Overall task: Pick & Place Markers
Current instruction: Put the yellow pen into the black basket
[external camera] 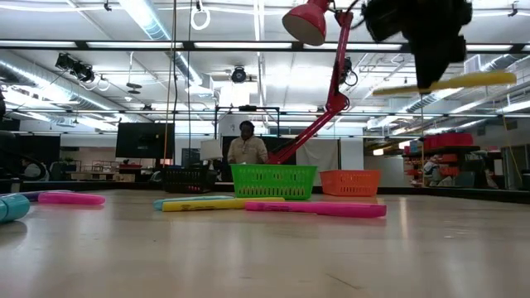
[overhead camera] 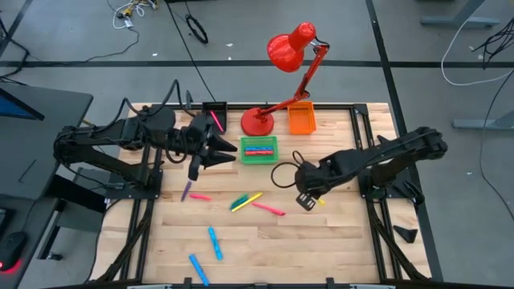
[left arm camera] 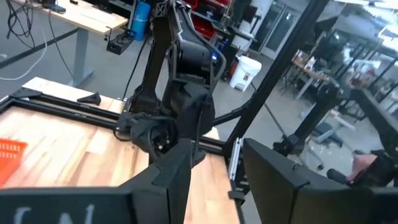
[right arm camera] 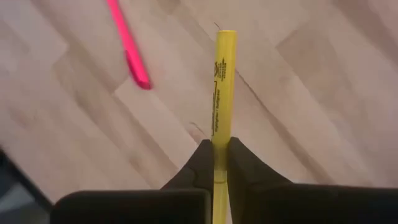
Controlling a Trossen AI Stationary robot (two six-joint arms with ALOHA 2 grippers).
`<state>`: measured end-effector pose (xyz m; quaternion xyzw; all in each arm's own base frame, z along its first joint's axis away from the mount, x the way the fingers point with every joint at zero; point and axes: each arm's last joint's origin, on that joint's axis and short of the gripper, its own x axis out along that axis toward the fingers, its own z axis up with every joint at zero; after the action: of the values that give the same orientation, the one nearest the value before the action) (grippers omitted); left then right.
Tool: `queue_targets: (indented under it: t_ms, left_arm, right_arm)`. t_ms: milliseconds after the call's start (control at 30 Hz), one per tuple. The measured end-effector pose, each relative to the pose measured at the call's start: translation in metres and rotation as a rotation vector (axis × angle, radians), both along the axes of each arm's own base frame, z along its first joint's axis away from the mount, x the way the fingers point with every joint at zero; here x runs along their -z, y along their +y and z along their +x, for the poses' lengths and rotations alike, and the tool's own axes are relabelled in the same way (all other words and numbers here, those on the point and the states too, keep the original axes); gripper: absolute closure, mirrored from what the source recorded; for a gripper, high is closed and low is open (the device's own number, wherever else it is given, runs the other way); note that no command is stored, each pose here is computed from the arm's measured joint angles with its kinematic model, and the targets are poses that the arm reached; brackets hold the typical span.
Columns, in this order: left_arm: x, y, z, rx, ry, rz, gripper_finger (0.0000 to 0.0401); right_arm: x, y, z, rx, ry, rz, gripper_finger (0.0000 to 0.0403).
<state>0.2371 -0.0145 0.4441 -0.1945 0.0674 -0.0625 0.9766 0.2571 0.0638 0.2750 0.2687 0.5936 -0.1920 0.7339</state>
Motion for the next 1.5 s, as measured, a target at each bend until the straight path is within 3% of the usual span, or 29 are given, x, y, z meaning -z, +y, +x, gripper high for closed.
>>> queue_targets:
  t_ms: [133,333,867,1200,1500]
  left_arm:
    - [-0.001,0.000,0.000,-0.007,-0.005,-0.046,0.0250]
    - [-0.001,0.001,0.000,-0.060,0.002,-0.120,0.0250]
    - [-0.002,0.002,0.000,-0.103,0.007,-0.218,0.0250]
    - [-0.002,0.003,0.000,-0.141,0.007,-0.262,0.0250]
    - [-0.003,0.005,0.001,-0.204,-0.005,-0.396,0.0250]
  right_arm:
    - [-0.026,-0.004,-0.002,-0.134,-0.001,-0.060,0.0392]
    - [-0.064,-0.010,-0.005,-0.310,-0.045,-0.240,0.0392]
    - [-0.146,-0.025,0.006,-0.590,-0.213,-0.634,0.0392]
    - [-0.166,-0.012,0.027,-0.850,-0.159,-1.045,0.0392]
    - [-0.195,0.009,0.048,-0.986,-0.262,-1.424,0.0392]
